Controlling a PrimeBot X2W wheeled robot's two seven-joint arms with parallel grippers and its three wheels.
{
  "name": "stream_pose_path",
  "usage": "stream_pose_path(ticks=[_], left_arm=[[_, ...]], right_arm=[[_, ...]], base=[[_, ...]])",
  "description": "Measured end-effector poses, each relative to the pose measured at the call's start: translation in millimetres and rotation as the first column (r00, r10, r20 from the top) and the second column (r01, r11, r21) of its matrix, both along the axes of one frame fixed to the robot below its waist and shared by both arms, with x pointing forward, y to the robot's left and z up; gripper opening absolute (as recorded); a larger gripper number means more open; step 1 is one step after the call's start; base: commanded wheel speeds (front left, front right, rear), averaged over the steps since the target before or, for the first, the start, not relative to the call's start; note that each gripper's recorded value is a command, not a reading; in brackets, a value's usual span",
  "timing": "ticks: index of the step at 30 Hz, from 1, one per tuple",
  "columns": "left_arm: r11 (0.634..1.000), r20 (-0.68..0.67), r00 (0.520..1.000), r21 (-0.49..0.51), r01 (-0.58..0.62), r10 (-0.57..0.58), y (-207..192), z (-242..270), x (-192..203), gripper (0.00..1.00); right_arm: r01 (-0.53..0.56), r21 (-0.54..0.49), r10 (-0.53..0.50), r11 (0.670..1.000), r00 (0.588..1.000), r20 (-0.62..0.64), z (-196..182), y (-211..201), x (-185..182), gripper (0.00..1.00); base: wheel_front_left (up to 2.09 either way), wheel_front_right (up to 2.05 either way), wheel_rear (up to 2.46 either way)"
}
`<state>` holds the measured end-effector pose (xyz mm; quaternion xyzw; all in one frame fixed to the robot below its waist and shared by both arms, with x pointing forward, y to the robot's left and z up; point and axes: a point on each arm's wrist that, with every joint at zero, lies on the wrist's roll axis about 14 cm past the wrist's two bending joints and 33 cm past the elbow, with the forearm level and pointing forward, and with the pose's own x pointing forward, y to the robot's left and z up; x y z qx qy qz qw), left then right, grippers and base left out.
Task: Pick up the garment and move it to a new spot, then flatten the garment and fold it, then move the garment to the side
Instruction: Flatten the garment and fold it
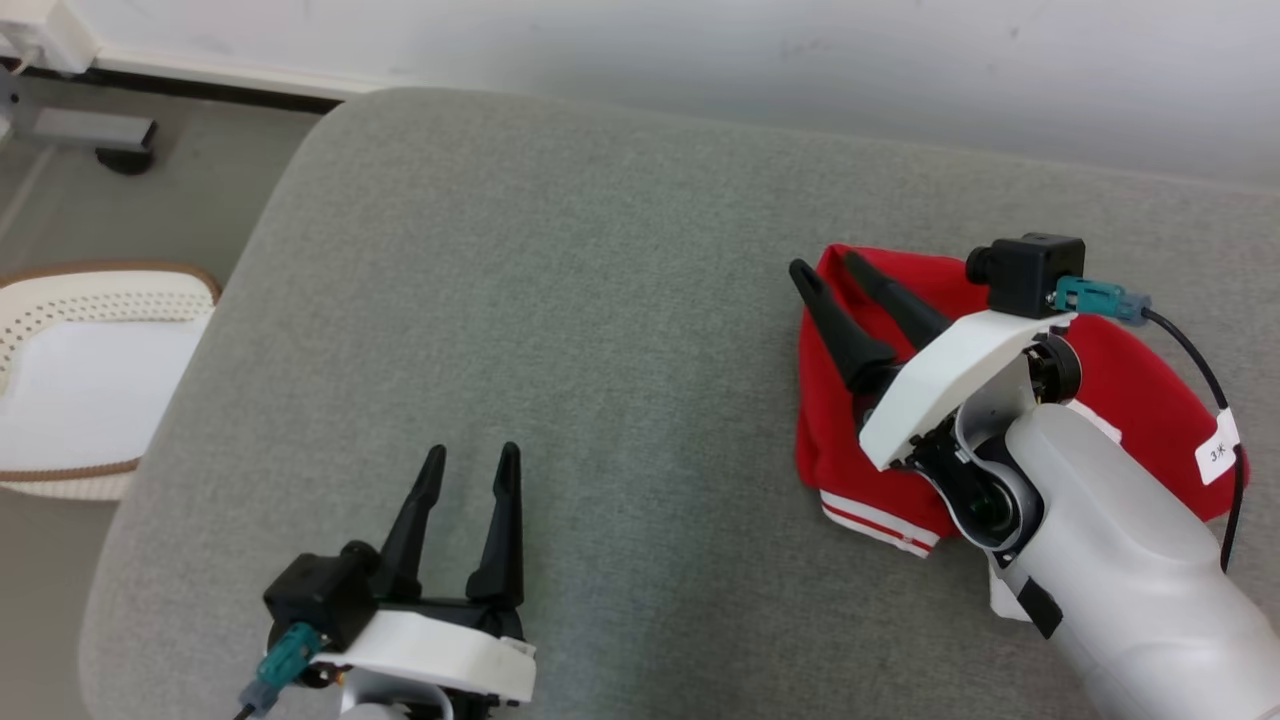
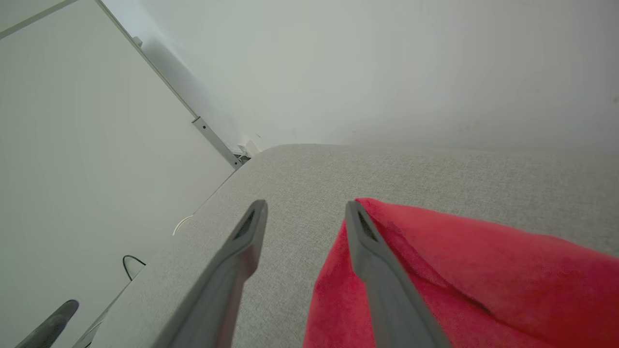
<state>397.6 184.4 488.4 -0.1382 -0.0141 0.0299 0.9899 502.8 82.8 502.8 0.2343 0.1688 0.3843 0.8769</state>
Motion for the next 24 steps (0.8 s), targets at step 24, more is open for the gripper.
stream_pose_path(ticks=[24], left_arm=[[0.969,0.122,0.961,0.043,0.243,-0.247,-77.6,37.9,-1.1,1.00]], right_arm=[[0.504,0.034,-0.499,0.863,0.840,0.213,28.2,-242.3,-69.8,1.00]], base=[[0.00,0.00,0.00]])
